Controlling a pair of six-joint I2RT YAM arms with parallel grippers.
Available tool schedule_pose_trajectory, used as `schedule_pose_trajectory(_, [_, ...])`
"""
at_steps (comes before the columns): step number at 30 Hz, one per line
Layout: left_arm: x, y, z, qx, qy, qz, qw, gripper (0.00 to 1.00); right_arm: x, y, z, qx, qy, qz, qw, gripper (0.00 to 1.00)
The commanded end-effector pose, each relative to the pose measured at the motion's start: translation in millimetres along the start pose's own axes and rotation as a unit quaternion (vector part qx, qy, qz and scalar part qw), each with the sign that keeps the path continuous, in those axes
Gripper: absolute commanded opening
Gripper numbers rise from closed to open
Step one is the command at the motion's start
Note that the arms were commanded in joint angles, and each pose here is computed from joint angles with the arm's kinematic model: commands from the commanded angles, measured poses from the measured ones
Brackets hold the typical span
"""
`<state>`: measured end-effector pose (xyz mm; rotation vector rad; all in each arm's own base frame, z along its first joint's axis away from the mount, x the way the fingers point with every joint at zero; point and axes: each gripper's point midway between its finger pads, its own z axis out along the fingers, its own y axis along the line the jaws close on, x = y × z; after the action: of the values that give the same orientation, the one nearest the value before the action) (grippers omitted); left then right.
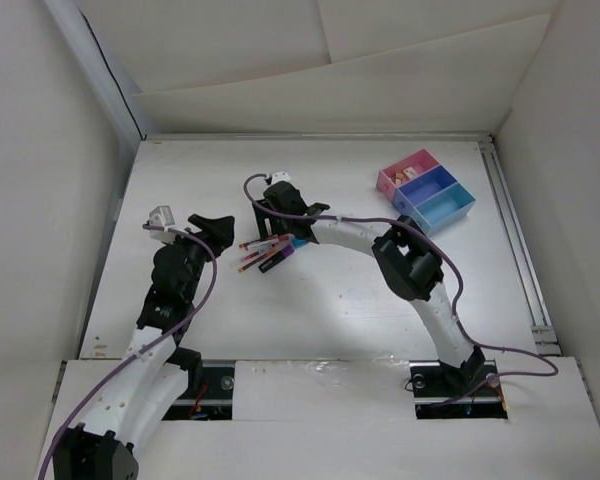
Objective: Sort the stationery into containers
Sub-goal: Grab a piece of stationery with the right arm
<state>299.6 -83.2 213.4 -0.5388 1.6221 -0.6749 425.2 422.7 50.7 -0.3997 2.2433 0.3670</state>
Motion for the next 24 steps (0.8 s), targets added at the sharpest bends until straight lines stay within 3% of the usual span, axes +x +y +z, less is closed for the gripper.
schedule_pose_trajectory(1, [-22,-14,-5,0.015,-0.034,-0.001,0.999,0.66,-12,6,0,0.008,-0.009,-0.008,1.0,0.87])
schedule_pose_trajectory(7, [-40,-4,-17,-0.016,-0.081,-0.027,0.996,0.66,-9,11,0,0.006,-0.006,-0.012,1.0,0.73])
schedule_pose_trajectory(12, [-44,0,-26,-0.011,-0.105,-0.043,0.993,0.69,1,11,3,0.015,0.0,-0.013,1.0,0.69])
schedule_pose_trajectory(21, [-38,-10,-18,0.002,-0.075,-0.034,0.997,0.69,1,8,6,0.026,0.002,-0.015,1.0,0.75])
schedule_pose_trajectory(23, [-34,-6,-18,-0.002,-0.071,-0.033,0.997,0.69,1,9,6,0.026,0.002,-0.01,1.0,0.68])
schedule_pose_trajectory(24, [-34,-6,-18,-0.002,-0.071,-0.033,0.997,0.69,1,9,6,0.026,0.002,-0.01,1.0,0.6])
